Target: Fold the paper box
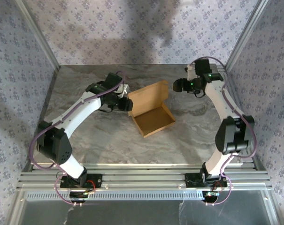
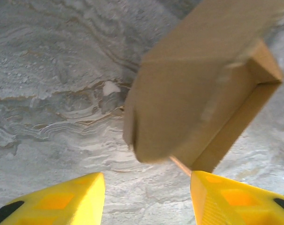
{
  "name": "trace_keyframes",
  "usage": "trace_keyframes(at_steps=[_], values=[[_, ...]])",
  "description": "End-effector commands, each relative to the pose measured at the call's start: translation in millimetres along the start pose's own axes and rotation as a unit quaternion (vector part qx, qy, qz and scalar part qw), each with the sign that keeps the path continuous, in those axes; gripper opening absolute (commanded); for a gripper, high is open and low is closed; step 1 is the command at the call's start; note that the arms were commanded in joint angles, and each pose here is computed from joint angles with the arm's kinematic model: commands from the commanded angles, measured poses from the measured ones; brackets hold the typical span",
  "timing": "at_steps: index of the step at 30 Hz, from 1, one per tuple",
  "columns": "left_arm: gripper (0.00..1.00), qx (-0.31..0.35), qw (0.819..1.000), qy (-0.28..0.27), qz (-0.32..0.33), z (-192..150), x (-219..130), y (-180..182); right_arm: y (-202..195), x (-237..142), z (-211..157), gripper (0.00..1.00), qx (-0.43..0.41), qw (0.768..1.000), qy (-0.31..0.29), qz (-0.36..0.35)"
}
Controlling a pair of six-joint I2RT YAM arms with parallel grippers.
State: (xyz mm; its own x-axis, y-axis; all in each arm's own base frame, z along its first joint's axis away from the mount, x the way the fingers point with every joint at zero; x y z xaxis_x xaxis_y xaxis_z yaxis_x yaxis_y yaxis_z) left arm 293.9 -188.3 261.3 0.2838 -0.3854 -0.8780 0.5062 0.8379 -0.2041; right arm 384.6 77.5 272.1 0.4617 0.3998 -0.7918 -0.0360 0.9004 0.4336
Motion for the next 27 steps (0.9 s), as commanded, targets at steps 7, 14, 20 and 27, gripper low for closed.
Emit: trace_keyframes(at_steps=[7,14,20,27], values=[[0.48,0.006,0.999,0.002,0.038,7.1,8.0,0.8,35.5,49.6,6.7,0.73,-0.142,0.985,0.083,0.048],[0.35,-0.009,0.999,0.006,0.050,13.4,20.0,1.6,41.7,70.4,9.3,0.67,-0.149,0.984,0.079,0.048],[0.09,-0.019,0.997,0.002,0.078,24.2,24.1,6.4,40.8,75.6,7.0,0.52,-0.141,0.986,0.071,0.058],[0.00,-0.006,0.995,0.005,0.097,37.2,18.9,18.2,25.7,55.6,6.2,0.53,-0.107,0.993,-0.007,0.047]])
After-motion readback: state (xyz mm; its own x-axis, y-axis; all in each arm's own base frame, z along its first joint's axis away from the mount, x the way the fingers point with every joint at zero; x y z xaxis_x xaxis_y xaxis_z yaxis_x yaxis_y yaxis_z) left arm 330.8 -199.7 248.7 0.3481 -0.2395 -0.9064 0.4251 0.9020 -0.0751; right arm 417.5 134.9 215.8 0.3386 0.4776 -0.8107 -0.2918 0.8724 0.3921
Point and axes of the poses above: each hand's point on the last joint's axis, 136 mm out from that joint toward the fingers, its own x axis out along the fingers, its own y axis along the line the jaws close on, z = x × y, the point moved 10 cm from there along -x, back along the fingers, and after that the axes turned 14 degrees about x, right-handed, at the moved point
